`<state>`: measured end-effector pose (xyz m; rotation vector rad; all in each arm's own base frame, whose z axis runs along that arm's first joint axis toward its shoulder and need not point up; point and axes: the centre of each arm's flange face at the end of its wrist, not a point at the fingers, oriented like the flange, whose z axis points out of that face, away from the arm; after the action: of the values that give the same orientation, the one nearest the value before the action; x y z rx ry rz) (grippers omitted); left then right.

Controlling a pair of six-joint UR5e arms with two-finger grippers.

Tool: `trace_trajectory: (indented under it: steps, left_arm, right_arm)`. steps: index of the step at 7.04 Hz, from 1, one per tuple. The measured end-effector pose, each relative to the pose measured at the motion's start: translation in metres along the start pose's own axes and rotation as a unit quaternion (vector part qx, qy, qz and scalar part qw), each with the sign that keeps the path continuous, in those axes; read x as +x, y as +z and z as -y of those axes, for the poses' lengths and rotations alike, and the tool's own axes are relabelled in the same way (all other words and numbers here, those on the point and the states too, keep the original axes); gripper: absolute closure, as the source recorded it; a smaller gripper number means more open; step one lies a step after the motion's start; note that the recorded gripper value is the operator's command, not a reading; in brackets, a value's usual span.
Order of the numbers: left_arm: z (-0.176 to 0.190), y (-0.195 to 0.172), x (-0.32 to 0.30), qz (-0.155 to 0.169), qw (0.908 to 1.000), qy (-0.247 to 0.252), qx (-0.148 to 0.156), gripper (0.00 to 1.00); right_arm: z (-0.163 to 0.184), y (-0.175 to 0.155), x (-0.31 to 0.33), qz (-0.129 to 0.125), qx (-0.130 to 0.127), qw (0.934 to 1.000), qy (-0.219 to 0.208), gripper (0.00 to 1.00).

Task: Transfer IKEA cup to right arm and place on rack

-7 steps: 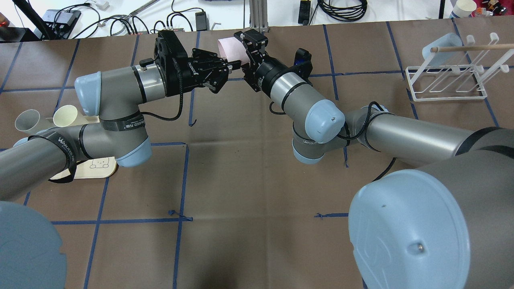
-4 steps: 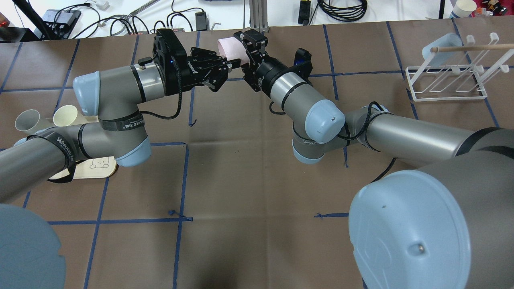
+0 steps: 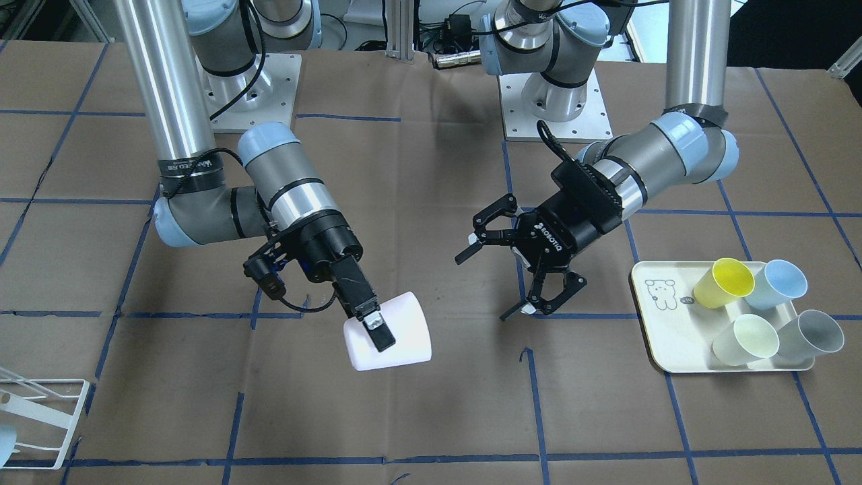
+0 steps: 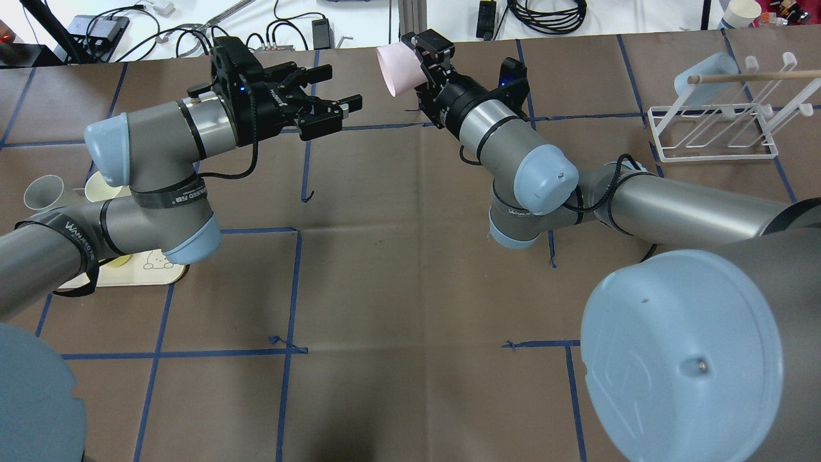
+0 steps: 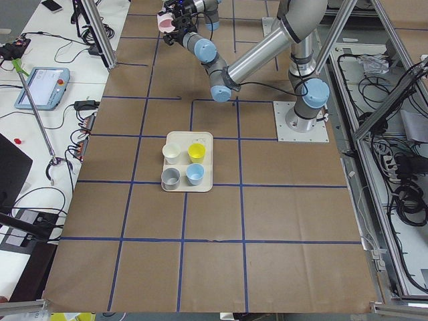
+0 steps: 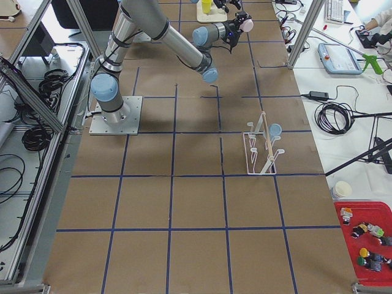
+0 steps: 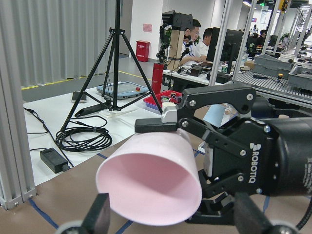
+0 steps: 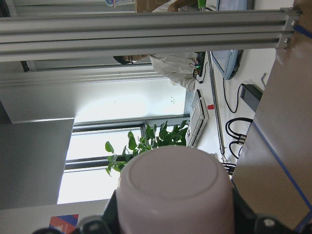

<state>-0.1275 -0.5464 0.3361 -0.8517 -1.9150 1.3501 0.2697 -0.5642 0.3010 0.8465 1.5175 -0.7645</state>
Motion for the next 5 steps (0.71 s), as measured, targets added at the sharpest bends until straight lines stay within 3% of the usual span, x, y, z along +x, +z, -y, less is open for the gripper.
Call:
trace_trajectory:
  steps: [2,3,5]
  left_arm:
    - [-0.006,-0.039,-0.017,0.038,0.9991,-0.019,0.004,0.04]
    - [-0.007,-0.057,-0.026,0.058,0.9979,-0.027,0.006,0.02]
    - [-0.011,-0.08,-0.047,0.106,0.9924,-0.062,-0.002,0.01]
  right_arm:
    - [0.047,-0.009,-0.003,0.005,0.006,0.9944,-0.105,0.54]
    - [0.069,-0.015,-0.003,0.005,0.008,0.9865,-0.163,0.54]
    - [0.112,-0.029,-0.004,0.001,0.026,0.9555,-0.294,0.55]
